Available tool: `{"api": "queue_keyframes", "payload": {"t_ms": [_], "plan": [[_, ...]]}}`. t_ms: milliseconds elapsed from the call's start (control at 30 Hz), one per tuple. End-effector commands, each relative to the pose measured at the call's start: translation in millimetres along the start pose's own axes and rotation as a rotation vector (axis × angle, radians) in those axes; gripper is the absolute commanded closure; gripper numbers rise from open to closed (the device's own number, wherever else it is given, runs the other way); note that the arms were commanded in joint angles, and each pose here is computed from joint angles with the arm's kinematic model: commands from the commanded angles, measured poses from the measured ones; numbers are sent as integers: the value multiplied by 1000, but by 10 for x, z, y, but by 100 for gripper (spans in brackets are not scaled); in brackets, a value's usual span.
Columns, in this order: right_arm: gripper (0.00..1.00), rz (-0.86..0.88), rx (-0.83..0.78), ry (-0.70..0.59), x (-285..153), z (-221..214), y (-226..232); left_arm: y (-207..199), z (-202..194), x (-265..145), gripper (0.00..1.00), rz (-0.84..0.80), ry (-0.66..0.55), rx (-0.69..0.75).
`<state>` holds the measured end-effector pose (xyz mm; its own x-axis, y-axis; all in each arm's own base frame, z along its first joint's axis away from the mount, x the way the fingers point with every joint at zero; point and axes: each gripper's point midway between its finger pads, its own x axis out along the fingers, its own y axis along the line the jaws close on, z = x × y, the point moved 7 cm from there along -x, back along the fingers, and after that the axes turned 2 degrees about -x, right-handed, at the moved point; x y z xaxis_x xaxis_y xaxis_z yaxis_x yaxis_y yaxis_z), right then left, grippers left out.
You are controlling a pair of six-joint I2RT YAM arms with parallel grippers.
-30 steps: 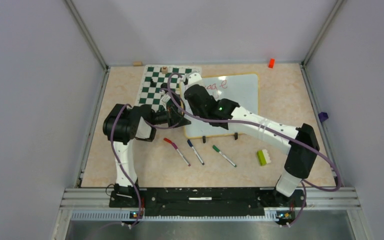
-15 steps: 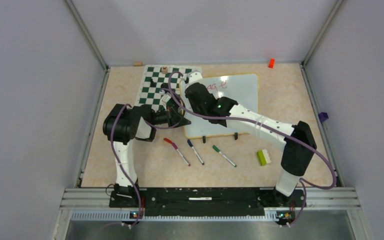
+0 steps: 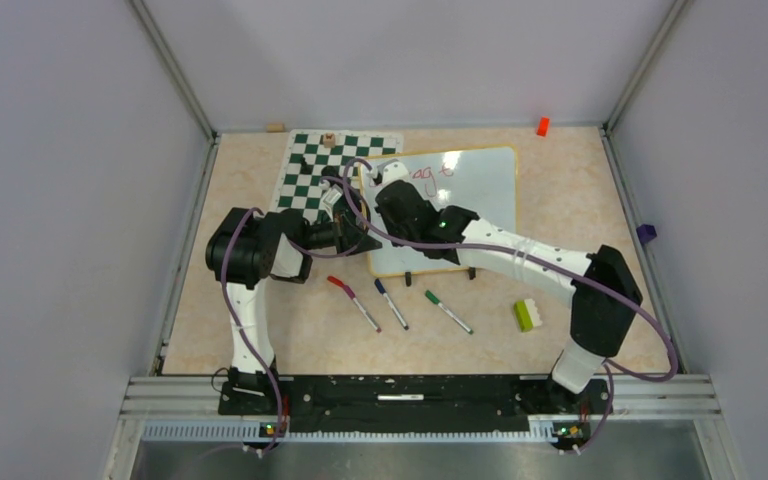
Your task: Write a sentence on the whiteboard
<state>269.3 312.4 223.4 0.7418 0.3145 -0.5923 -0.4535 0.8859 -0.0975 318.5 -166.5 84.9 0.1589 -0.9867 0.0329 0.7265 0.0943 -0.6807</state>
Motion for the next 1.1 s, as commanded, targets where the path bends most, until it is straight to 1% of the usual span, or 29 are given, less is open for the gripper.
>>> {"api": "queue_keyframes", "payload": {"t_ms": [0,333,567,767,933,1067], "plan": [[100,-14,18,28,-46,-110,-85,-102,137,-5,100,-42,-19,183],[100,-40,13,31,-108,-113,-141,-103,136,-4,100,-43,-18,183],[100,-87,33,-21,-155,84,-228,-97,131,-4,100,-42,-18,181],[100,-78,46,-82,-288,301,-262,-102,133,-4,100,-43,-17,183],[100,-18,50,-95,-419,313,-254,-103,136,-4,100,-43,-18,183],[100,-38,45,-88,-420,271,-320,-101,133,-4,100,-43,-17,181]]}}
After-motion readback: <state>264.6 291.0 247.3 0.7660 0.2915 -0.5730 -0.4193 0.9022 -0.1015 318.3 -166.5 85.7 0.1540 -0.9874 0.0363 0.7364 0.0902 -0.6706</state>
